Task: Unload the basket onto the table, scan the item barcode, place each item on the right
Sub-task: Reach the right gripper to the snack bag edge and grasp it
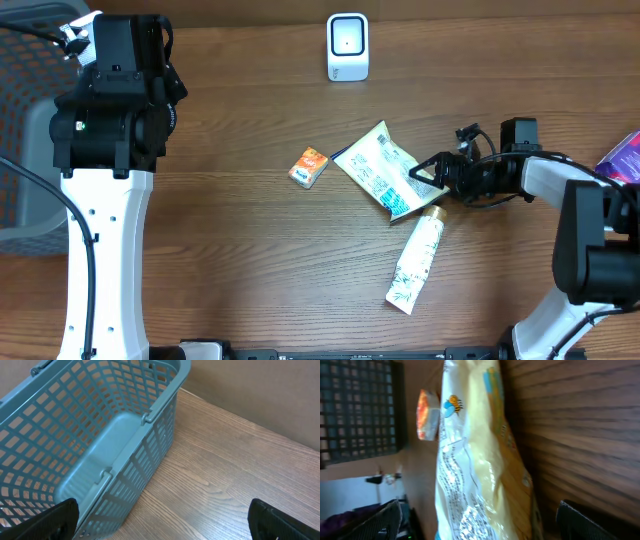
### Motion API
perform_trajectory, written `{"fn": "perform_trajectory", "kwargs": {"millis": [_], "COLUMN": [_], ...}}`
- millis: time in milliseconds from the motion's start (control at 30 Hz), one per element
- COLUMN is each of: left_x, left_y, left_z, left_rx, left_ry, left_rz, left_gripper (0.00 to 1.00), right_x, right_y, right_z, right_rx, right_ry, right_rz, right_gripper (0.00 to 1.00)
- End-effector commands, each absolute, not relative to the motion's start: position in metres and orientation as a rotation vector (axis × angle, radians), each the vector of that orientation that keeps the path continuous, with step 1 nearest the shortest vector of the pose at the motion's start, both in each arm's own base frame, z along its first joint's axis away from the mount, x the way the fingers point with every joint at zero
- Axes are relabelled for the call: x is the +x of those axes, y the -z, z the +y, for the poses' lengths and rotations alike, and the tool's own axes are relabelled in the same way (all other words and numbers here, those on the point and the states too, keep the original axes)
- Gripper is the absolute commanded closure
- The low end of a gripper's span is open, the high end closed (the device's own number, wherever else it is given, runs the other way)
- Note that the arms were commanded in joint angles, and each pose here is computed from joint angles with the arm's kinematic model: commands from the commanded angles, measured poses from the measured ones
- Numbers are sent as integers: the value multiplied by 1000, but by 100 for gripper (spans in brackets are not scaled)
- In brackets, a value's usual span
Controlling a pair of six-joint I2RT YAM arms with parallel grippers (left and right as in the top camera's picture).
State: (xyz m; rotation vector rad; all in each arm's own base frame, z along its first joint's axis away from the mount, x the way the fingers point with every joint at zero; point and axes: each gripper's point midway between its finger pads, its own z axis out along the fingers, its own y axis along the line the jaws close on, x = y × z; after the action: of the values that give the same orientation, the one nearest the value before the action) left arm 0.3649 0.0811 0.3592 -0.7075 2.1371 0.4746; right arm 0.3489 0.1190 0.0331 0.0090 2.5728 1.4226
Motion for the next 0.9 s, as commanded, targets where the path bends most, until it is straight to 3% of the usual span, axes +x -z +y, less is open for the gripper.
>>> {"fn": "perform_trajectory", "kwargs": {"millis": [0,233,333,433,633,733,800,867], "left_x": [365,365,365,365,365,365,365,365], "left_y": [-362,-362,-362,-362,-362,-362,-362,-362], "left_z": [84,84,84,84,84,84,84,84], "left_rx": [-724,-724,-724,-724,-724,-724,-724,-724], "left_ry": [-484,-484,-484,-484,-484,-484,-484,-484], "left_rz": [2121,2121,2121,2121,2121,2121,2121,2121], "left_gripper": [0,0,0,0,0,0,0,0], "right_x": [343,340,340,343,344,347,350,353], "right_y": [-20,-4,-3,-7,-9,-10,-12,-14], "right_z": [124,132,142,149,159,159,159,159], "right_rx": [28,28,-18,-62,-115,-127,-137,-144], "right_ry": [-1518,-1568,-1571,-1569,-1561,-1555,-1550,-1545], "right_rz": [2567,2578,2577,2571,2574,2560,2550,2542], "right_gripper": [0,0,8,29,46,74,87,94]}}
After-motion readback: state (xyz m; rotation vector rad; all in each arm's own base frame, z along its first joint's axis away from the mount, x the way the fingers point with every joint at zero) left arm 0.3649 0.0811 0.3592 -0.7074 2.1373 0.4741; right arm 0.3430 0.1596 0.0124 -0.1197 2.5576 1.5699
